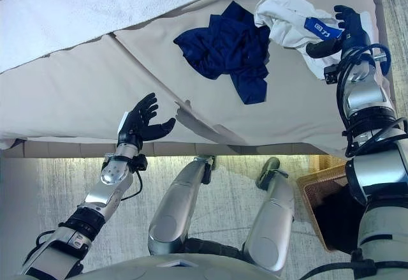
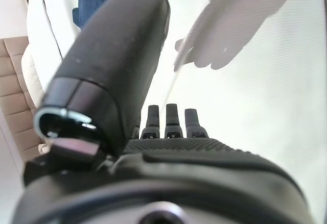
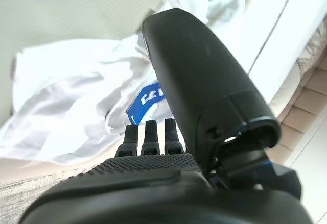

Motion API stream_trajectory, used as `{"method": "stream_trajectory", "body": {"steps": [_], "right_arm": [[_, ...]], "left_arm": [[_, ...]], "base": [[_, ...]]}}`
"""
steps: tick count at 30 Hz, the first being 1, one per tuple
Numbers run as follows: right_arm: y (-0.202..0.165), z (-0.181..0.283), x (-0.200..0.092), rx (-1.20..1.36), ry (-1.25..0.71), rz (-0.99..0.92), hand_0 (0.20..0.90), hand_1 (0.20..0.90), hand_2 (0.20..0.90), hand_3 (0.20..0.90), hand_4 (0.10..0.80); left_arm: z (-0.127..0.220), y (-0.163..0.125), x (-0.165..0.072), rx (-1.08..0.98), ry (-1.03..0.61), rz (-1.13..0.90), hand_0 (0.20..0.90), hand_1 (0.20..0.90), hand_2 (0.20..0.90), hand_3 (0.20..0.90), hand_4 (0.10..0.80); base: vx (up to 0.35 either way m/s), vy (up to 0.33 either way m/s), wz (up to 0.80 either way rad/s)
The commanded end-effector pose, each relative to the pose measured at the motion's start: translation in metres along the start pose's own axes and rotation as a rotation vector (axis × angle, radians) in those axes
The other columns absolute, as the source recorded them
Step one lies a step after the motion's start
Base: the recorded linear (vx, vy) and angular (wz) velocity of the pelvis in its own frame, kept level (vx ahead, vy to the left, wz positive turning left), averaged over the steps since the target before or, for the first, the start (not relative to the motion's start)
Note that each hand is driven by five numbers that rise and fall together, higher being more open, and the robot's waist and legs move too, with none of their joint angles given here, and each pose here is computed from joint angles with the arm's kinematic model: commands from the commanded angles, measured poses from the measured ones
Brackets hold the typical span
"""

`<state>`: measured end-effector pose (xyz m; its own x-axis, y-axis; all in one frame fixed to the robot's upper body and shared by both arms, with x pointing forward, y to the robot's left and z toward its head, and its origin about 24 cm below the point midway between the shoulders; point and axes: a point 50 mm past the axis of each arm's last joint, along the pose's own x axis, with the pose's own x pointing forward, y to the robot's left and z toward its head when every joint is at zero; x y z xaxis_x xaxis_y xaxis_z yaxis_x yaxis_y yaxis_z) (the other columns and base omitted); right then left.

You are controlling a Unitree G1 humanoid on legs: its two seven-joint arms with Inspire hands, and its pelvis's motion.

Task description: Pick up the clothes from the bed and place them into the basket

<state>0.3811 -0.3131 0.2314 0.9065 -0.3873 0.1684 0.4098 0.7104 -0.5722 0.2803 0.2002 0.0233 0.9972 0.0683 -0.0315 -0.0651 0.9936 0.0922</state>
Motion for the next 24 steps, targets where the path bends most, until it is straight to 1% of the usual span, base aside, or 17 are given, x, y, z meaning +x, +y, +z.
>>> {"method": "stream_trajectory", "body": {"steps": [1, 5, 13, 14, 15, 16, 17, 18, 24], "right_arm": [[-0.056, 0.055, 0.007, -0.065, -0.150, -0.171, 0.900, 0.900, 0.900, 0.900, 0.800], [-0.069, 0.052, 0.010, -0.075, -0.086, -0.192, 0.900, 0.900, 0.900, 0.900, 0.800], [-0.080, 0.039, 0.011, -0.135, 0.033, -0.199, 0.900, 0.900, 0.900, 0.900, 0.800], [-0.080, 0.036, 0.011, -0.136, 0.043, -0.195, 0.853, 0.853, 0.853, 0.845, 0.745], [-0.081, 0.035, 0.011, -0.134, 0.050, -0.196, 0.853, 0.853, 0.853, 0.845, 0.745], [-0.083, 0.033, 0.011, -0.128, 0.056, -0.200, 0.547, 0.547, 0.547, 0.488, 0.388], [-0.083, 0.032, 0.011, -0.128, 0.057, -0.201, 0.547, 0.547, 0.547, 0.488, 0.388], [-0.084, 0.032, 0.011, -0.131, 0.059, -0.207, 0.300, 0.300, 0.300, 0.200, 0.100], [-0.096, 0.026, 0.009, -0.097, 0.053, -0.268, 0.300, 0.300, 0.300, 0.200, 0.100]], "left_arm": [[0.032, 0.006, -0.010, -0.042, -0.185, -0.014, 0.900, 0.900, 0.900, 0.900, 0.800], [0.039, 0.009, -0.015, -0.012, -0.217, -0.029, 0.900, 0.900, 0.900, 0.900, 0.800], [0.048, 0.015, -0.022, -0.013, -0.261, -0.033, 0.900, 0.900, 0.900, 0.900, 0.800], [0.049, 0.016, -0.023, -0.014, -0.265, -0.031, 0.900, 0.900, 0.900, 0.900, 0.800], [0.049, 0.017, -0.023, -0.016, -0.268, -0.032, 0.900, 0.900, 0.900, 0.900, 0.800], [0.050, 0.017, -0.023, -0.016, -0.270, -0.036, 0.900, 0.900, 0.900, 0.900, 0.800], [0.050, 0.017, -0.023, -0.015, -0.270, -0.038, 0.900, 0.900, 0.900, 0.900, 0.800], [0.051, 0.016, -0.023, -0.013, -0.269, -0.046, 0.900, 0.900, 0.900, 0.900, 0.800], [0.053, 0.013, -0.025, -0.002, -0.289, -0.067, 0.900, 0.900, 0.900, 0.900, 0.800]], "base": [[0.011, -0.096, 0.12], [0.014, -0.111, 0.10], [-0.007, -0.058, 0.05], [-0.018, -0.046, -0.02], [-0.025, -0.052, -0.05], [-0.024, -0.042, -0.06], [-0.029, -0.044, -0.03], [-0.028, -0.034, 0.00], [-0.039, 0.007, -0.01]]}}
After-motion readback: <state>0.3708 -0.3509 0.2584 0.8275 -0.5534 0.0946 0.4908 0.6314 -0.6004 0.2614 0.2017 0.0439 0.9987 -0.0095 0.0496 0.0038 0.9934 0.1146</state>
